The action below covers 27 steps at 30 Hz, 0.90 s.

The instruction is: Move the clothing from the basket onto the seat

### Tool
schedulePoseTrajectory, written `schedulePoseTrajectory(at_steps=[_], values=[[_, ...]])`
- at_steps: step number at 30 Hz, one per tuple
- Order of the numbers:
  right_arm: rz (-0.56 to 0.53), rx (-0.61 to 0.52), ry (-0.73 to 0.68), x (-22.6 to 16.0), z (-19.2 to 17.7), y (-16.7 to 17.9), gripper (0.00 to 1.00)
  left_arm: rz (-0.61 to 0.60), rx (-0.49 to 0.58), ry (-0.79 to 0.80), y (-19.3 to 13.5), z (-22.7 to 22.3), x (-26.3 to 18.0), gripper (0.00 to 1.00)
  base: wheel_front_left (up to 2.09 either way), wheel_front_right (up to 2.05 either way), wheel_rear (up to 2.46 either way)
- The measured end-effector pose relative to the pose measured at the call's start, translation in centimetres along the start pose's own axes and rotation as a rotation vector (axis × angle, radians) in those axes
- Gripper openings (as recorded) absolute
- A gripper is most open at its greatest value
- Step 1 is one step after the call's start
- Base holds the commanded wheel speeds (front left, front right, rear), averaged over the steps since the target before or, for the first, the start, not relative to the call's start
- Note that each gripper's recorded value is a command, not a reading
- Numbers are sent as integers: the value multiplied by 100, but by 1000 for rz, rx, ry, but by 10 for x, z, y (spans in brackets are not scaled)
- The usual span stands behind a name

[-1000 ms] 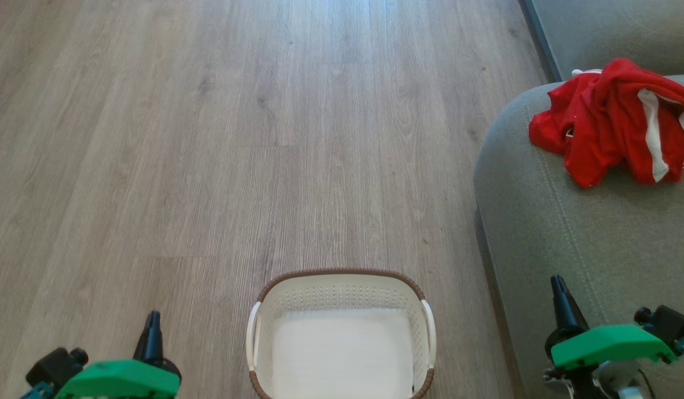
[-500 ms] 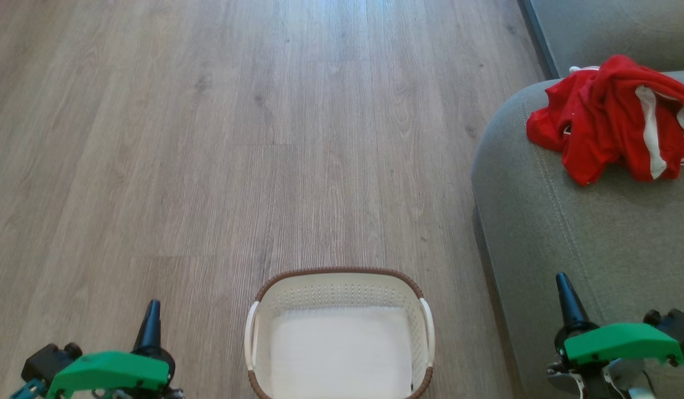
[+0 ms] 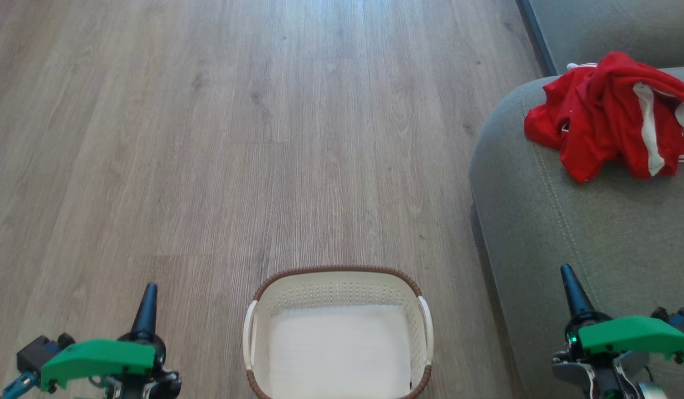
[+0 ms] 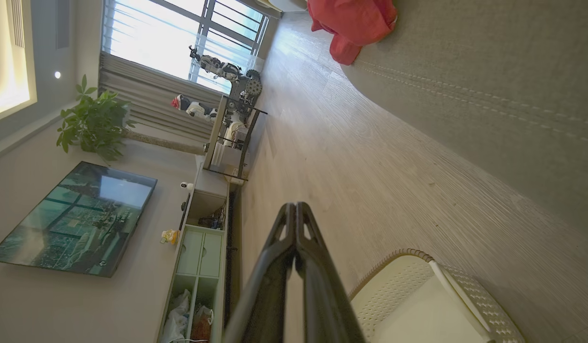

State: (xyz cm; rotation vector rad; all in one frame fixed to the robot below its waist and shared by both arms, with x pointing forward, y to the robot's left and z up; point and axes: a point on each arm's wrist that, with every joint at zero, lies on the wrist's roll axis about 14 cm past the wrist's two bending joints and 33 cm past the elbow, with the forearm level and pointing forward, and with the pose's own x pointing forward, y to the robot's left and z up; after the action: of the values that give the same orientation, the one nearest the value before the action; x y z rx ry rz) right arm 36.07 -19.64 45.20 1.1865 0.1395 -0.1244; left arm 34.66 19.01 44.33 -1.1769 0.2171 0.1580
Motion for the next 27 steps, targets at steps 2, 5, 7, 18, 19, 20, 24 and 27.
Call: schedulePoseTrajectory(at_steps=[2,5,7,18,19,20,24,27], values=[[2,23,-5,0,1,1,0,-10,-21,6,-2,-1,1,0,0,0,0],[5,54,-5,1,2,1,0,-15,-53,10,-3,-1,2,0,0,0,0],[10,76,-3,2,3,3,0,-19,-75,10,-4,-1,2,0,0,0,0],[28,184,-10,4,8,8,0,-78,-188,13,-20,2,10,0,0,0,0],[29,195,-10,4,8,8,0,-81,-198,11,-20,3,10,0,0,0,0],[31,207,-10,4,9,9,0,-84,-209,12,-20,3,10,0,0,0,0],[36,249,-16,4,12,9,0,-92,-253,7,-20,7,11,0,0,0,0],[42,284,-17,4,13,10,0,-106,-280,11,-24,7,12,0,0,0,0]])
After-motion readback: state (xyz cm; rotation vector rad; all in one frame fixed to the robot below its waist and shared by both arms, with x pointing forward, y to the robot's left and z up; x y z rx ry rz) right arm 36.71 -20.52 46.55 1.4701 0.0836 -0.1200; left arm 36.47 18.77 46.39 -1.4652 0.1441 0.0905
